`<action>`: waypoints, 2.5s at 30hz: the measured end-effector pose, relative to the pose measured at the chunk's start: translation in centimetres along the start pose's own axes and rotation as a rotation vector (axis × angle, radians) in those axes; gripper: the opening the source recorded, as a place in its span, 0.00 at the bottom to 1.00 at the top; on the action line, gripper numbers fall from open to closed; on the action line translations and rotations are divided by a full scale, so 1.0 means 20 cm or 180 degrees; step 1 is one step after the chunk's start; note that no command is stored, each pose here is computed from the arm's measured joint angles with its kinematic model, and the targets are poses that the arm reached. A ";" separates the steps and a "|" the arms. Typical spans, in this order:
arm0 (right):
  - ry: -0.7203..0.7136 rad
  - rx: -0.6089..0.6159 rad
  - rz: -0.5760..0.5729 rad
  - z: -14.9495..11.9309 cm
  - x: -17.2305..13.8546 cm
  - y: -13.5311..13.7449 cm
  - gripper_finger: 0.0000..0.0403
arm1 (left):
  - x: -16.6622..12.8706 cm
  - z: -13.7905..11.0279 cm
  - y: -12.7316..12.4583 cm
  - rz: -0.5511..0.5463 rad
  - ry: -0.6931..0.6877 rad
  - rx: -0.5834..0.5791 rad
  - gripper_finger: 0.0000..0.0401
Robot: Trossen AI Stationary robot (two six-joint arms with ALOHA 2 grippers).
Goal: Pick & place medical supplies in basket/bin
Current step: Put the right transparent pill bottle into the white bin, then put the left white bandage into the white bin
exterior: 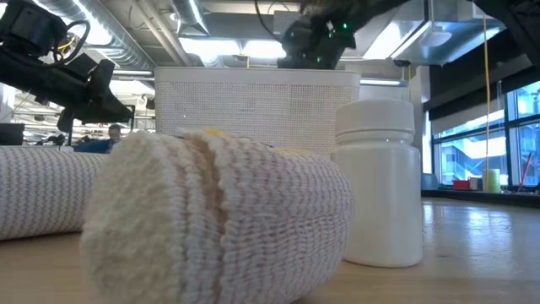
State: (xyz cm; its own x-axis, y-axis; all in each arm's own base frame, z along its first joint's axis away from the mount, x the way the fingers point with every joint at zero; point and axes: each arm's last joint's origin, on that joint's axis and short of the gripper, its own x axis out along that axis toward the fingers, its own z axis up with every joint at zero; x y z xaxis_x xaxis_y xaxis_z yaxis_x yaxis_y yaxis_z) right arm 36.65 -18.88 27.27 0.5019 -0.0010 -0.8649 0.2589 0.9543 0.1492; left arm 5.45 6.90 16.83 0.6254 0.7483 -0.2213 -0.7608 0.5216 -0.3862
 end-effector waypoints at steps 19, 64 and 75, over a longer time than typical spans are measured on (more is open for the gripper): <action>0.0398 -0.0177 0.0072 -0.21 0.24 0.01 0.37 | 0.00 0.00 0.00 0.0020 -0.0008 0.0000 0.18; -0.0923 -0.0960 0.0549 -0.58 -0.50 1.37 0.76 | -0.13 0.22 -0.21 -0.2727 -0.1108 0.0620 0.22; -0.1684 -0.0758 0.0017 -1.02 -0.15 1.43 0.76 | -0.19 0.21 -0.30 -0.3544 -0.1102 0.0529 0.34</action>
State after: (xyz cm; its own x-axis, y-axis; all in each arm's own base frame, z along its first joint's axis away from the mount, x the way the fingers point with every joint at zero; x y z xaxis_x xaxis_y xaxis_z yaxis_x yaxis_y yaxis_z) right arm 25.69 14.54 24.39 0.8628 -0.0868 -0.4980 0.0931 0.9956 -0.0121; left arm 6.95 2.70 23.83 0.8982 -0.0955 0.4291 0.1458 0.9856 -0.0859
